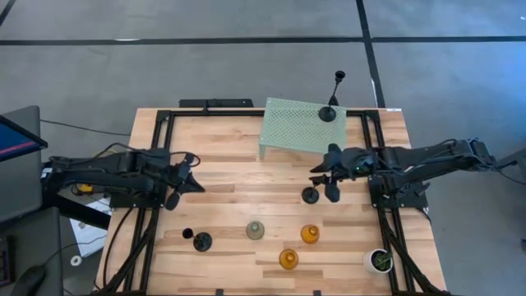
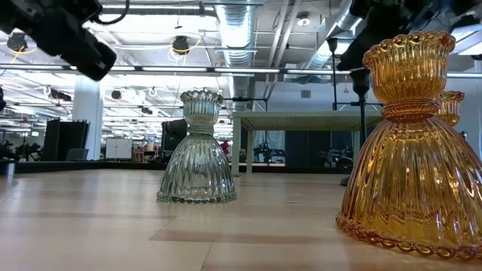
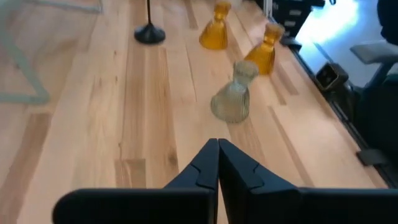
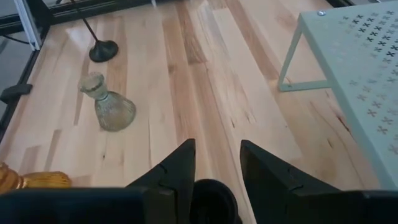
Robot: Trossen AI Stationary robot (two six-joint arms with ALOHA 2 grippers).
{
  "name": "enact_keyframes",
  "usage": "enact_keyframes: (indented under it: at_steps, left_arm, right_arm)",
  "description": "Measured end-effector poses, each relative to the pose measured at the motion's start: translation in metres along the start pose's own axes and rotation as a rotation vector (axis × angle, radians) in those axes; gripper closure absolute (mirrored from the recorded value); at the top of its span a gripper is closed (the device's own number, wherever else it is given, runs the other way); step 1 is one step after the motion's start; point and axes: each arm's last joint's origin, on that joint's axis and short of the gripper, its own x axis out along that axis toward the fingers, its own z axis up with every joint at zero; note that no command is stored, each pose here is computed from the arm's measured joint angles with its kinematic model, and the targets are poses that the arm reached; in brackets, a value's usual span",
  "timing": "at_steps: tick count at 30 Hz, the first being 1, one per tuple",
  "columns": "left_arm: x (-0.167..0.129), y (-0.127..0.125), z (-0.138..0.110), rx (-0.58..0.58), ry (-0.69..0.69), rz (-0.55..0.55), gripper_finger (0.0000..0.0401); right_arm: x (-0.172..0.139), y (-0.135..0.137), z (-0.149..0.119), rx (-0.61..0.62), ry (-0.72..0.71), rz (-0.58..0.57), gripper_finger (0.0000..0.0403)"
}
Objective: Pick & Place candle stick holders
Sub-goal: Put the bottom black candle holder on the shelf
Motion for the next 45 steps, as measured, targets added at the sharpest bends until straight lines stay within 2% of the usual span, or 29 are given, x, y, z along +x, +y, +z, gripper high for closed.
enact_keyframes:
  at_steps: [3, 7, 13, 18, 25, 34, 38, 42, 45]
  left_arm:
    - [0.002, -0.002, 0.0, 0.011, -0.053, -0.012, 0.0396]
    - [0.013, -0.001, -0.013, -0.046, -0.068, 0.022, 0.0396]
    - [0.029, -0.006, -0.044, -0.144, 0.004, 0.009, 0.0397]
    - [0.034, -0.015, -0.054, -0.189, 0.023, -0.017, 0.0397]
    - [0.033, -0.033, -0.058, -0.223, 0.056, -0.134, 0.0397]
    - [0.036, -0.049, -0.084, -0.374, 0.174, -0.216, 0.0397]
    - [0.035, -0.054, -0.087, -0.379, 0.19, -0.263, 0.0397]
    - [0.033, -0.059, -0.081, -0.374, 0.143, -0.321, 0.0397]
    - [0.032, -0.063, -0.076, -0.307, 0.081, -0.368, 0.0397]
  right_arm:
    - [0.0, 0.0, 0.0, 0.0, 0.001, 0.0, 0.0285]
    - [0.0, 0.0, 0.001, 0.001, -0.007, 0.001, 0.0285]
    - [0.0, 0.001, 0.003, 0.005, -0.032, 0.008, 0.0285]
    - [0.0, 0.001, 0.004, 0.006, -0.039, 0.009, 0.0285]
    - [0.0, 0.001, 0.004, 0.006, -0.044, 0.01, 0.0285]
    - [0.0, 0.001, 0.004, 0.006, -0.044, 0.011, 0.0285]
    - [0.0, 0.001, 0.004, 0.006, -0.046, 0.011, 0.0285]
    - [0.0, 0.001, 0.005, 0.007, -0.052, 0.013, 0.0285]
    - [0.0, 0.001, 0.005, 0.008, -0.056, 0.014, 0.0285]
